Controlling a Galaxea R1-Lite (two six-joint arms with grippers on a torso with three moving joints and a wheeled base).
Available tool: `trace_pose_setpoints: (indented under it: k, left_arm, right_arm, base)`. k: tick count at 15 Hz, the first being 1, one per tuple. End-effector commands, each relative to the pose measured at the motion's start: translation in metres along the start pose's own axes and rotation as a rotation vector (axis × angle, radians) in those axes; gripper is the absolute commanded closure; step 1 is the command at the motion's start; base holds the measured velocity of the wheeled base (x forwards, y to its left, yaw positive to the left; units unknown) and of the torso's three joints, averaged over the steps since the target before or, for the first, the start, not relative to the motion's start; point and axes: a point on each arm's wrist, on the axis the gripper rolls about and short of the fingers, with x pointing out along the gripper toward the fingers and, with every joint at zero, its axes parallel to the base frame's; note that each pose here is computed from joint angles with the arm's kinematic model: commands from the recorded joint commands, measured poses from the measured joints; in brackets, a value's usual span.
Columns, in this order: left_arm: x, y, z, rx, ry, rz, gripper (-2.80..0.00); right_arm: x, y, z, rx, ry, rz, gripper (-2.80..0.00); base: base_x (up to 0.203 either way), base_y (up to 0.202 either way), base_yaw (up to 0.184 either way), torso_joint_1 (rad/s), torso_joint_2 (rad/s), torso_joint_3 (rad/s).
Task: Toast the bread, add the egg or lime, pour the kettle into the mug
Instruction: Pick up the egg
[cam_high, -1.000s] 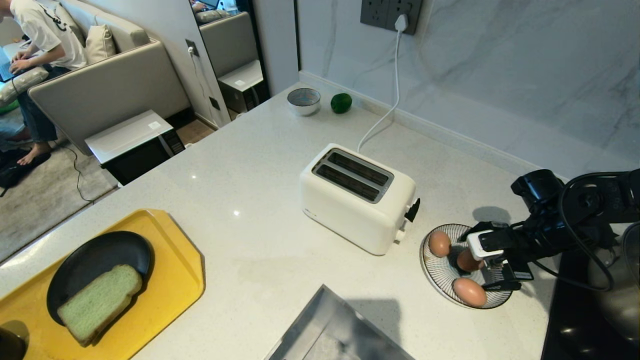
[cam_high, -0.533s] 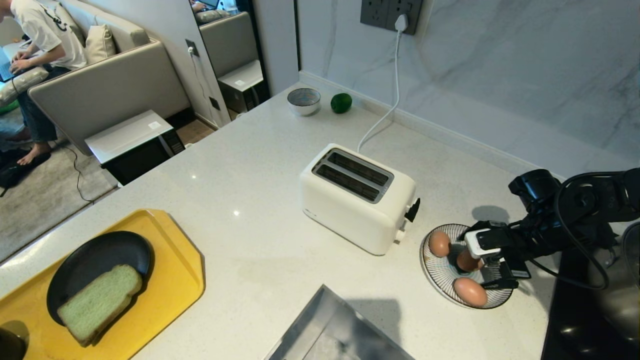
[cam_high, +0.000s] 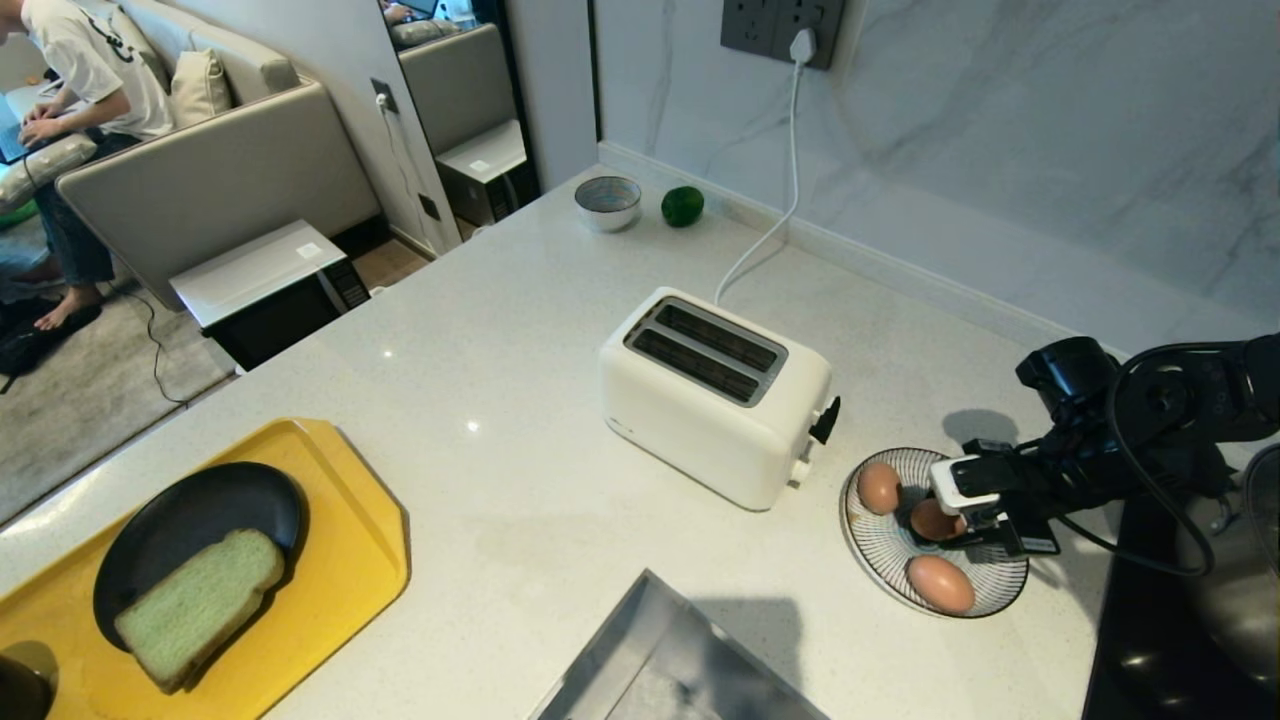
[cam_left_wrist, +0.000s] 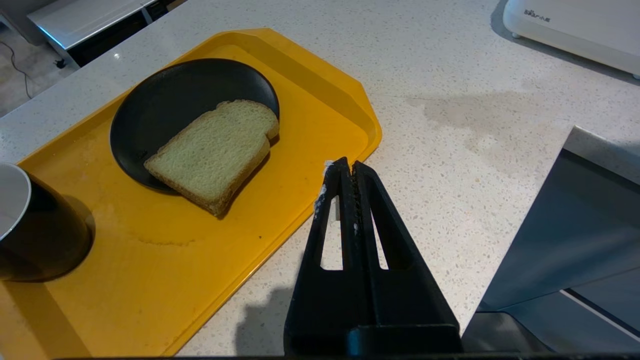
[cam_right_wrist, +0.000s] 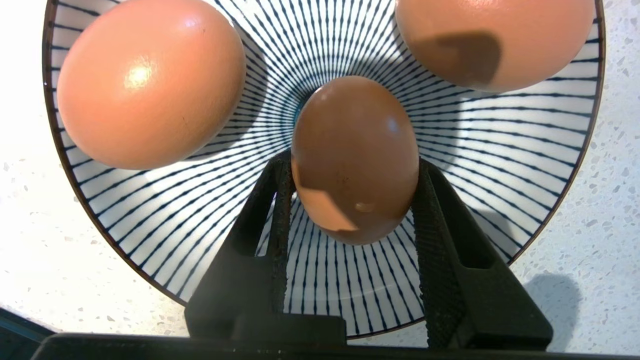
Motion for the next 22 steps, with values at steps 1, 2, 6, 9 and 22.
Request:
trace_pose_setpoints:
  k: [1, 2, 6, 9, 22]
  left_arm:
    - [0.000, 0.000, 0.000, 0.000, 0.000, 0.001, 0.00]
    - [0.000, 0.000, 0.000, 0.001, 0.000, 0.001, 0.00]
    - [0.000, 0.000, 0.000, 0.001, 0.000, 0.001, 0.00]
    - [0.000, 0.000, 0.000, 0.000, 0.000, 0.001, 0.00]
    - [0.000, 0.000, 0.000, 0.001, 0.000, 0.001, 0.00]
  right_arm:
    - [0.000, 0.000, 0.000, -0.010, -0.003, 0.002, 0.00]
    - [0.000, 0.000, 0.000, -0.010, -0.003, 0.002, 0.00]
    - [-0.002, -0.001, 0.000, -0.010, -0.002, -0.005, 0.00]
    - [-0.007, -0.001, 0.001, -0.013, 0.000, -0.019, 0.00]
    - [-0.033, -0.003, -0.005, 0.005, 0.020, -0.086, 0.00]
  base:
    - [0.000, 0.000, 0.000, 0.000, 0.00, 0.000]
    - [0.000, 0.000, 0.000, 0.000, 0.00, 0.000]
    - [0.000, 0.000, 0.000, 0.000, 0.00, 0.000]
    - [0.000, 0.000, 0.000, 0.000, 0.00, 0.000]
    - [0.000, 0.000, 0.000, 0.000, 0.00, 0.000]
